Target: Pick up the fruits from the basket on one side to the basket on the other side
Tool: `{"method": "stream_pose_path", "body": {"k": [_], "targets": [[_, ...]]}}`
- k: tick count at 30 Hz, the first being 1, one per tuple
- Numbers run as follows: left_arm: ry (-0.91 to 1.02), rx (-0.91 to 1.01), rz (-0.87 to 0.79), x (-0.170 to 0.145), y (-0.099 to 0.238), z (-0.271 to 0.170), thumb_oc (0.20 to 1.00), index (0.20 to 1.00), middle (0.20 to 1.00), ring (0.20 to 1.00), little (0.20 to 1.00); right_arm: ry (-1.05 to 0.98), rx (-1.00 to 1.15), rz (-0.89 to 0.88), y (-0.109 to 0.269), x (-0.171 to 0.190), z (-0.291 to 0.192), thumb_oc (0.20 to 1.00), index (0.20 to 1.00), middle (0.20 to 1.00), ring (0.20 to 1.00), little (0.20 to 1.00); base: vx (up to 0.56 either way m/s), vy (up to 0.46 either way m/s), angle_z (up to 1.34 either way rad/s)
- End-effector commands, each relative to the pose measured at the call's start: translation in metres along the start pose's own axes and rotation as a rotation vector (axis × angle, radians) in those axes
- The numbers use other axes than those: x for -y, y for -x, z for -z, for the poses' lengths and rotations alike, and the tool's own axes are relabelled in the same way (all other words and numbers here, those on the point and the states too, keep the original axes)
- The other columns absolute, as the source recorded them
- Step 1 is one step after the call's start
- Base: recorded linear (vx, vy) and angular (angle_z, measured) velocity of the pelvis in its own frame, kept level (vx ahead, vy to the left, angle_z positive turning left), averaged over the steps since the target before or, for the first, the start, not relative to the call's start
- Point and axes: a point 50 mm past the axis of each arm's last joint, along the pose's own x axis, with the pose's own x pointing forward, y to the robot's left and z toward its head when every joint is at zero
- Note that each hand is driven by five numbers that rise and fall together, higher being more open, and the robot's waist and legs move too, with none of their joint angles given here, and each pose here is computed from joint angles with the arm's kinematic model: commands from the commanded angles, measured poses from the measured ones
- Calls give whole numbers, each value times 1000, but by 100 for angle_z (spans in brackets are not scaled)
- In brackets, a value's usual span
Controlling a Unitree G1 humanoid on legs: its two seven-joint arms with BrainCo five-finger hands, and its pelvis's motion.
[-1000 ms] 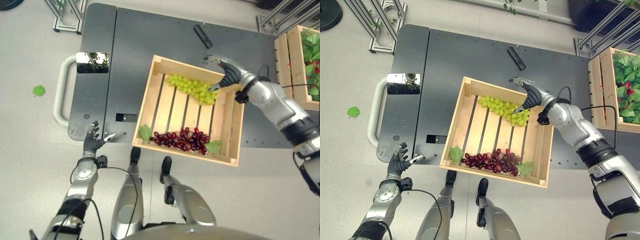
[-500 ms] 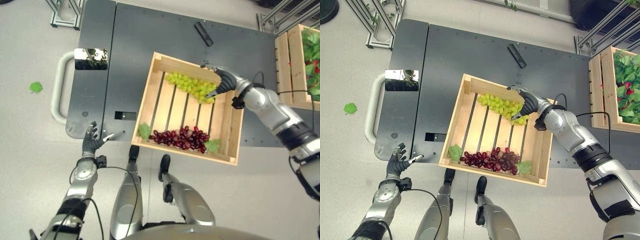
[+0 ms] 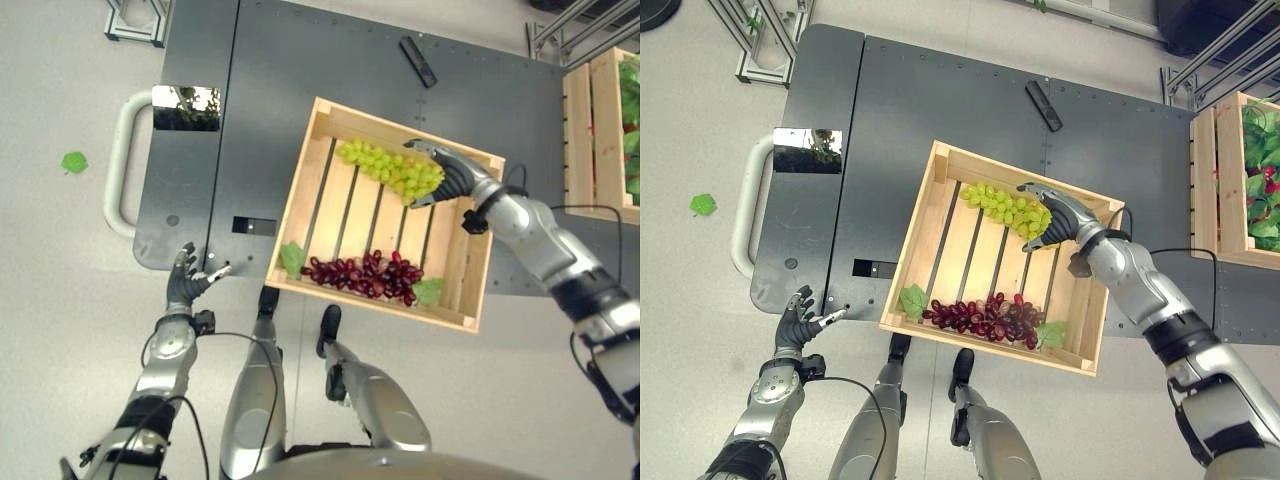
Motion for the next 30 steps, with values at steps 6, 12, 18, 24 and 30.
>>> {"method": "stream_pose_path", "body": {"k": [6, 12, 18, 24, 30], "targets": [[17, 79, 8, 6, -2, -14, 1000, 1000, 1000, 1000, 1000, 48, 17, 0, 0, 5, -3, 1000, 1000, 1000, 1000, 1000, 0, 0, 0], [45, 108, 13, 8, -4, -23, 1000, 1000, 1000, 1000, 1000, 53, -57, 38, -19, 1, 2, 1000, 1000, 1000, 1000, 1000, -17, -4, 0], [88, 143, 29, 14, -1, -32, 1000, 1000, 1000, 1000, 1000, 47, -142, 132, -34, 12, 11, 1000, 1000, 1000, 1000, 1000, -12, -2, 1], [111, 177, 45, 18, 1, -40, 1000, 1000, 1000, 1000, 1000, 45, -198, 201, -42, 22, 17, 1000, 1000, 1000, 1000, 1000, -25, 3, 10], [141, 190, 65, 26, 5, -42, 1000, 1000, 1000, 1000, 1000, 77, -227, 292, -50, 36, 15, 1000, 1000, 1000, 1000, 1000, -23, -1, 11]]}}
